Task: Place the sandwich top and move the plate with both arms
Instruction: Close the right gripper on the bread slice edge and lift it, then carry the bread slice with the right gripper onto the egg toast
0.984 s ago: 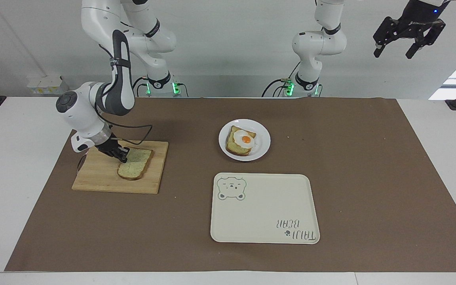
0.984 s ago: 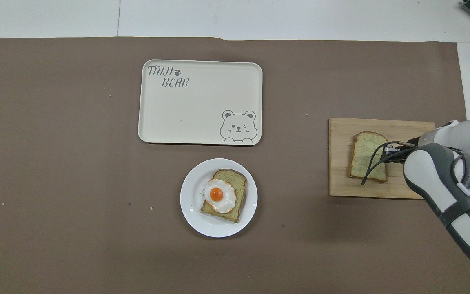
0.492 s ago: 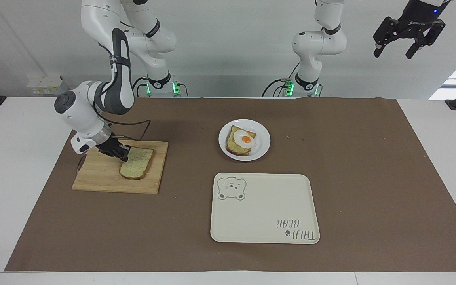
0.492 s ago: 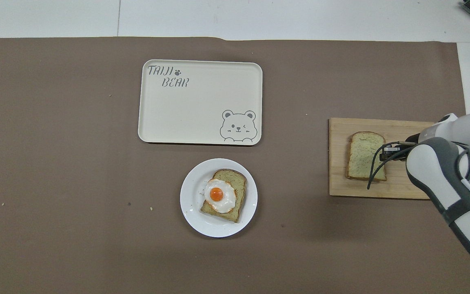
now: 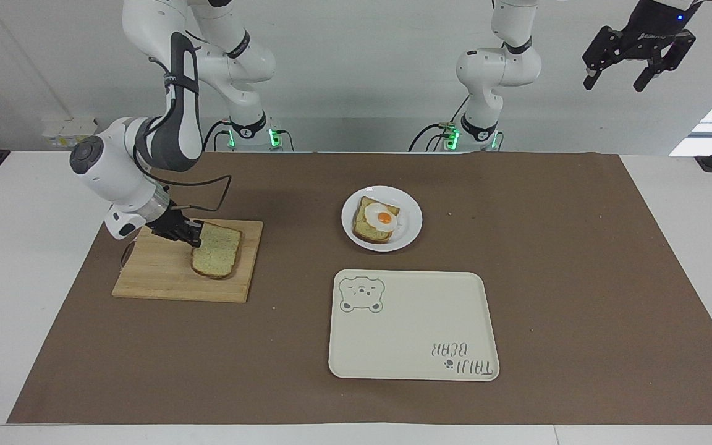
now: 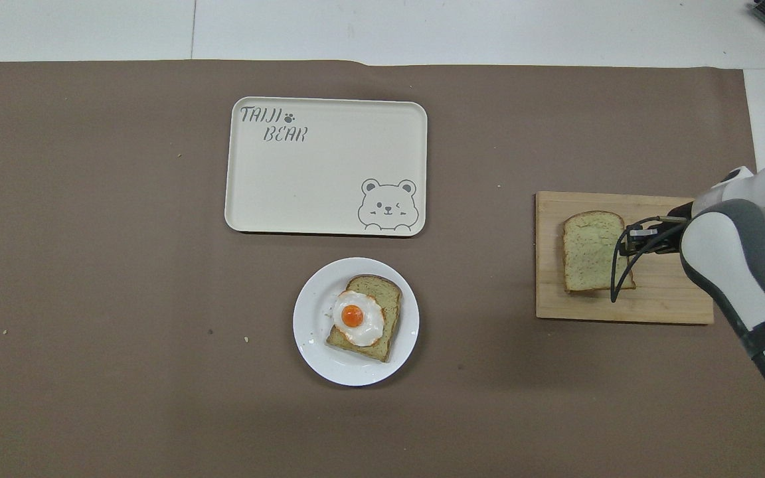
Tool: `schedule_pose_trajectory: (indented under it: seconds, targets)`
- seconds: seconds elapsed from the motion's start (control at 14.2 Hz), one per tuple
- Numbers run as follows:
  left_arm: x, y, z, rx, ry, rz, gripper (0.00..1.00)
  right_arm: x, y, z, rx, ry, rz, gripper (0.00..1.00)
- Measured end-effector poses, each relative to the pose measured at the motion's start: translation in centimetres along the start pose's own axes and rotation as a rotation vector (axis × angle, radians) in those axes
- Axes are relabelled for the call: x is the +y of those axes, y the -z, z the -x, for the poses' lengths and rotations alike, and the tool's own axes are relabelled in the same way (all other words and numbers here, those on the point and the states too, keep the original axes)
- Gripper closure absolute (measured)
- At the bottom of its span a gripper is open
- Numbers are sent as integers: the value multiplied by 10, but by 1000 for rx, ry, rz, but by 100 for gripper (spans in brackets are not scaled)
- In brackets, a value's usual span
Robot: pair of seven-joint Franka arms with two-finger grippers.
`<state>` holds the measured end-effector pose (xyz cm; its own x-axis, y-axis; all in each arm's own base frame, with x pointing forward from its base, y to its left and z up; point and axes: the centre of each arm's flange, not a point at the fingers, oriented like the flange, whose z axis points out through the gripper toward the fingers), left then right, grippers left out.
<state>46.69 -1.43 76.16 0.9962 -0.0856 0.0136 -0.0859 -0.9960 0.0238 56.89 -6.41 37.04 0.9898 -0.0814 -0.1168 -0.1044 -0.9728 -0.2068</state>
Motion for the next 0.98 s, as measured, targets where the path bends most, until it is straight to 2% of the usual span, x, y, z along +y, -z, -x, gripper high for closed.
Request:
schedule_pose_trajectory:
  seconds: [0.35, 0.56, 0.77, 0.98]
  targets:
    - [0, 0, 0, 0, 0, 0, 0, -13, 38, 4, -14, 22, -23, 96]
    - [0, 0, 0, 0, 0, 0, 0, -27, 58, 4, -18, 28, -79, 96]
    - [0, 0, 0, 0, 0, 0, 0, -35, 65, 3, -19, 26, -124, 96]
    - [0, 0, 0, 0, 0, 0, 0, -49, 61, 8, -66, 40, -179, 96]
